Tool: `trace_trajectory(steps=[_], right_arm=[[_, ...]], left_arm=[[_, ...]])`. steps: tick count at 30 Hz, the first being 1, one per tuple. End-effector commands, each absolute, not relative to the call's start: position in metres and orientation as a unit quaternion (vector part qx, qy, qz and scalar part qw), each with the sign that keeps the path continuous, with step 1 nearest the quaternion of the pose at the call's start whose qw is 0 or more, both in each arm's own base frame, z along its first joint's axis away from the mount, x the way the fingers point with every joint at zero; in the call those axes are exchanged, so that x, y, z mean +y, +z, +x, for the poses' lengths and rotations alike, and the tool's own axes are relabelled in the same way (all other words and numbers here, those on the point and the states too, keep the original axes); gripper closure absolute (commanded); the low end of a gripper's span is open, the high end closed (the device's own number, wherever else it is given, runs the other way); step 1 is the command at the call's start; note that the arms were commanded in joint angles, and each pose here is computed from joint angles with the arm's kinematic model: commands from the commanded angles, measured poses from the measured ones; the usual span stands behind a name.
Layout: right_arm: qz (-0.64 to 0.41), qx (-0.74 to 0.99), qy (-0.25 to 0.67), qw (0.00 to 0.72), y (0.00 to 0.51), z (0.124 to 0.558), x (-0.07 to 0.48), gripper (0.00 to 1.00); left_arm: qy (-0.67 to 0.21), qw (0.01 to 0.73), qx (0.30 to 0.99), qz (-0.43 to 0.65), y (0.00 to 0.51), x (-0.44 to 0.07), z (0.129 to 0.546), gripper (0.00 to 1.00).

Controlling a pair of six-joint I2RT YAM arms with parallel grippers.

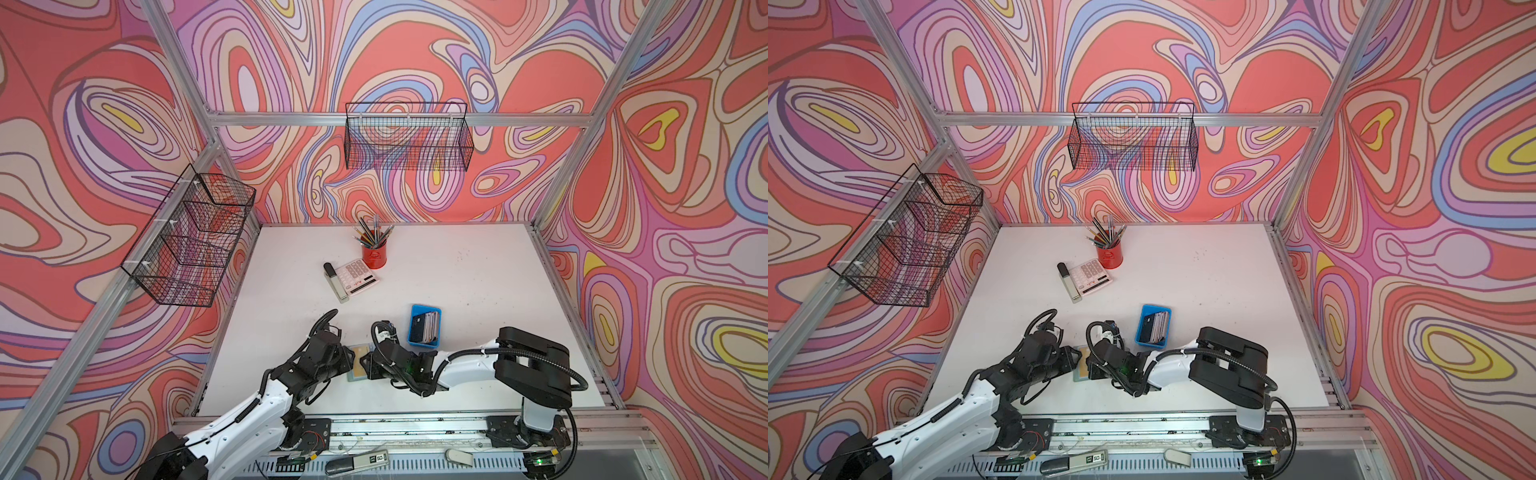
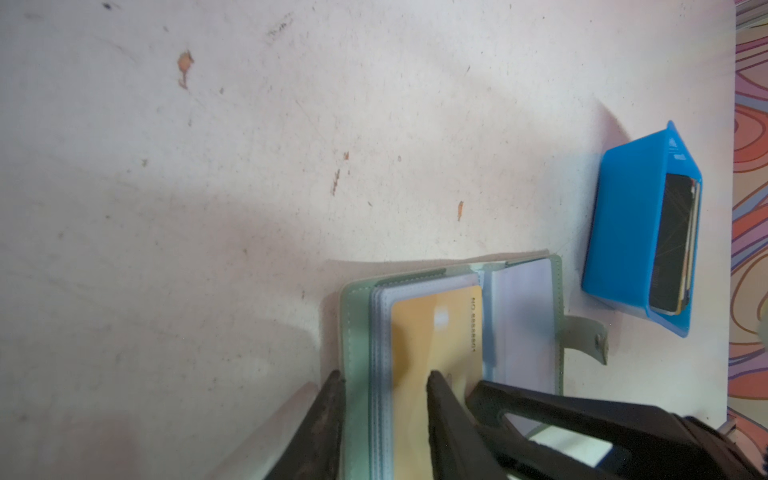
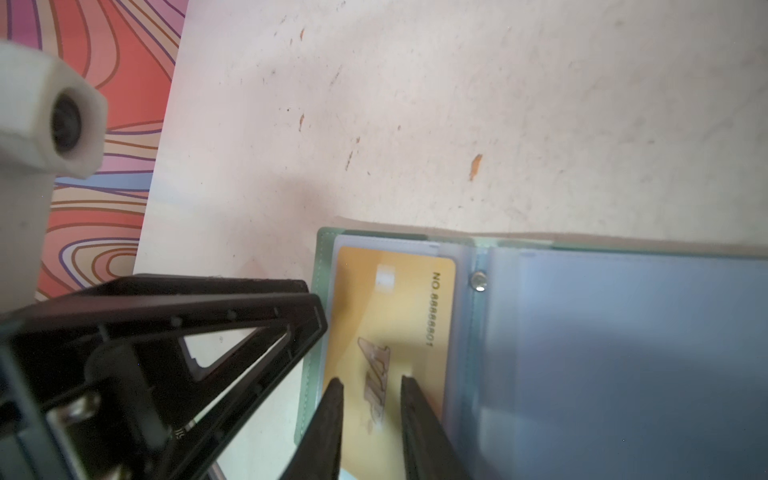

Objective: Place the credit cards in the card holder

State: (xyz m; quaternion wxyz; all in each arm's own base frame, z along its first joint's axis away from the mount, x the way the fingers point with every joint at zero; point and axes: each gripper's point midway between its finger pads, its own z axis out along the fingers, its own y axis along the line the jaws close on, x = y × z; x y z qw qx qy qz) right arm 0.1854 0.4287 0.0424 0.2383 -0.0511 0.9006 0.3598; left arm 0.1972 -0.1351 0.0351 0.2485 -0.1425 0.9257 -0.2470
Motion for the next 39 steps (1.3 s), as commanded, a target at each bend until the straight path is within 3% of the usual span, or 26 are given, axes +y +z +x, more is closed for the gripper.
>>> trace_trajectory(steps=[1,8,16,23,27,31,39], right_arm=[[-0.055,0.897,0.361,0.249,0.049,0.187,0.430,0.75],[-0.028,0.899,0.286,0.331,0.096,0.206,0.376,0.67],[0.007,0.912,0.215,0.349,0.092,0.205,0.319,0.65],[0.006,0.921,0.161,0.354,0.090,0.203,0.292,0.64],[-0.013,0.927,0.147,0.344,0.086,0.205,0.304,0.68],[-0.038,0.928,0.157,0.336,0.085,0.207,0.323,0.64],[-0.067,0.944,0.092,0.310,0.061,0.211,0.342,0.62]], left_arm=[[-0.235,0.247,0.929,-0.146,0.033,-0.131,0.195,0.59],[-0.209,0.254,0.932,-0.155,0.035,-0.119,0.193,0.43],[-0.175,0.249,0.934,-0.185,0.025,-0.099,0.183,0.29],[-0.206,0.240,0.934,-0.168,0.027,-0.111,0.182,0.31],[-0.213,0.243,0.932,-0.166,0.027,-0.113,0.183,0.32],[-0.219,0.241,0.931,-0.165,0.027,-0.116,0.182,0.32],[-0.221,0.240,0.931,-0.162,0.029,-0.117,0.183,0.33]])
